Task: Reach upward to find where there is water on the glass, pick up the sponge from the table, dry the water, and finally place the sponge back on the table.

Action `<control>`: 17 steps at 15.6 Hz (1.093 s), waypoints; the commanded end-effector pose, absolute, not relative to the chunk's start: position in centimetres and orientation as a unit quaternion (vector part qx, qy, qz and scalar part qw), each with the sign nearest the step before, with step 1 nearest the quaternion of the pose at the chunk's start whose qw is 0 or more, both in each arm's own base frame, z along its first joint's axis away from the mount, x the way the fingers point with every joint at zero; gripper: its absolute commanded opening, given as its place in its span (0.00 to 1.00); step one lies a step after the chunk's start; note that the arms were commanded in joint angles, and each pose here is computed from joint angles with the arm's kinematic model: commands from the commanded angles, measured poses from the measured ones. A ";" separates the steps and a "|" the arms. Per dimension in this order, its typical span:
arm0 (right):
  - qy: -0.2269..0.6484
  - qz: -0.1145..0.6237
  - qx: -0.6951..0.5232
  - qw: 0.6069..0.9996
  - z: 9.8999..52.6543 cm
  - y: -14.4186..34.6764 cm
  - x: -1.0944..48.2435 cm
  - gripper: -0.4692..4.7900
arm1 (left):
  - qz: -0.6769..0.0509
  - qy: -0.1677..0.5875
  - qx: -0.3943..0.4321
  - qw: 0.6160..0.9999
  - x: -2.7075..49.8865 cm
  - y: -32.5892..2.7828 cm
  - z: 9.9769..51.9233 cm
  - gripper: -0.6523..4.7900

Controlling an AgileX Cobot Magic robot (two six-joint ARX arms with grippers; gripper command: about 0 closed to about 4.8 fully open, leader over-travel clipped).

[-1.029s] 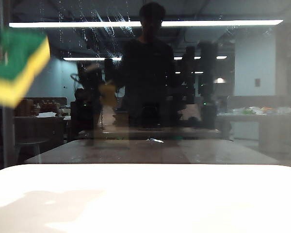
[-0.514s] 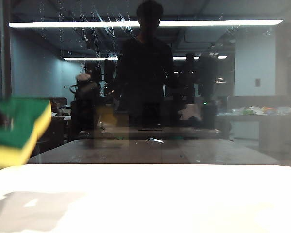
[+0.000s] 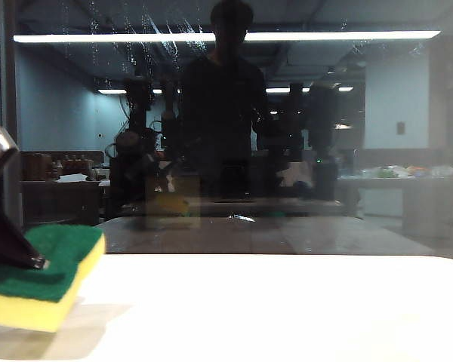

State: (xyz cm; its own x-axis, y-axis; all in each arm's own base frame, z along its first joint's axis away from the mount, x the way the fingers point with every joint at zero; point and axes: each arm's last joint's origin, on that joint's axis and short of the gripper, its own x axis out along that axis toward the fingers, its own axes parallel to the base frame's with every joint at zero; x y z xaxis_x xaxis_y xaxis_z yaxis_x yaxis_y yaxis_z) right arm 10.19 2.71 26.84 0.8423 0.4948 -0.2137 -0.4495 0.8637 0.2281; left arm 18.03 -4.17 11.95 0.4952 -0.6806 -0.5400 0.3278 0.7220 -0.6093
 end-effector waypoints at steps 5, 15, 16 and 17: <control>0.125 0.245 0.088 0.957 27.1 2.7 10.2 0.09 | -0.307 0.423 -0.208 0.827 18.4 -5.3 10.9 0.62; 0.117 0.246 0.089 0.958 27.2 2.7 10.2 0.09 | -0.312 0.411 -0.205 0.831 19.4 -5.5 11.8 0.76; 0.117 0.246 0.089 0.958 27.2 2.7 10.2 0.09 | -0.312 0.412 -0.205 0.831 19.4 -5.5 11.8 0.76; 0.117 0.246 0.089 0.958 27.2 2.7 10.2 0.09 | -0.312 0.413 -0.206 0.830 19.4 -5.5 11.8 0.76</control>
